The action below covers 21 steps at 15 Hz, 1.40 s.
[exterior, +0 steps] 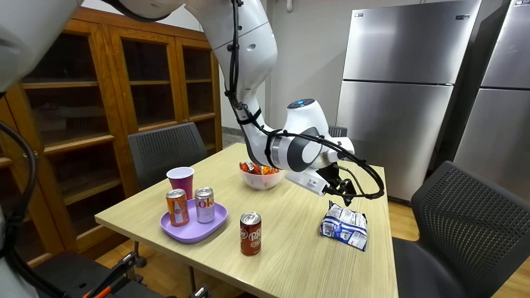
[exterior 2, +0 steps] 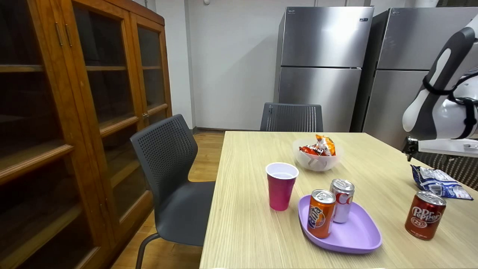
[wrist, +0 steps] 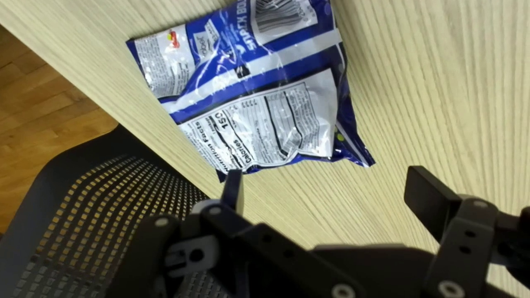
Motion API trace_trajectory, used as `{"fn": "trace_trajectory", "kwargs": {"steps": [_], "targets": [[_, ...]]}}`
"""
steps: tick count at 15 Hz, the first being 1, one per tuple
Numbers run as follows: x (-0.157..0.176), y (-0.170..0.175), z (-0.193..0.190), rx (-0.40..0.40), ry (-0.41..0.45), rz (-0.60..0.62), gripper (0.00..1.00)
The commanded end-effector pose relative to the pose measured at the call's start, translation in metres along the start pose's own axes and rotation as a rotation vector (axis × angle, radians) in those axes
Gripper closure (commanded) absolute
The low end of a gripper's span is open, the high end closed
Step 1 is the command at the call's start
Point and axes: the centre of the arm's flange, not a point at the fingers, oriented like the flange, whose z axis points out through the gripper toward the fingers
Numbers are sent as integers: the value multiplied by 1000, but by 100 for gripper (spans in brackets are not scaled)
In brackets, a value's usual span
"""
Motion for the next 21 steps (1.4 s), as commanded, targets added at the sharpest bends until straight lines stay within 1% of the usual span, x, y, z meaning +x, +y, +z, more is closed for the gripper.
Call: {"fn": "trace_trajectory", "kwargs": {"steps": [1,4,8,13,14,16,21], "targets": [[17,-16,9,-15,-12,14,0],[22,-19,12,-12,-9,23,0],[22,-13,14,60,-4,63,0],[18,-1,15,101,-6,151,0],[18,2,16,103,-6,164,0],[19,6,19,81,-7,169,0],[21,12,16,19,-22,128,0]]}}
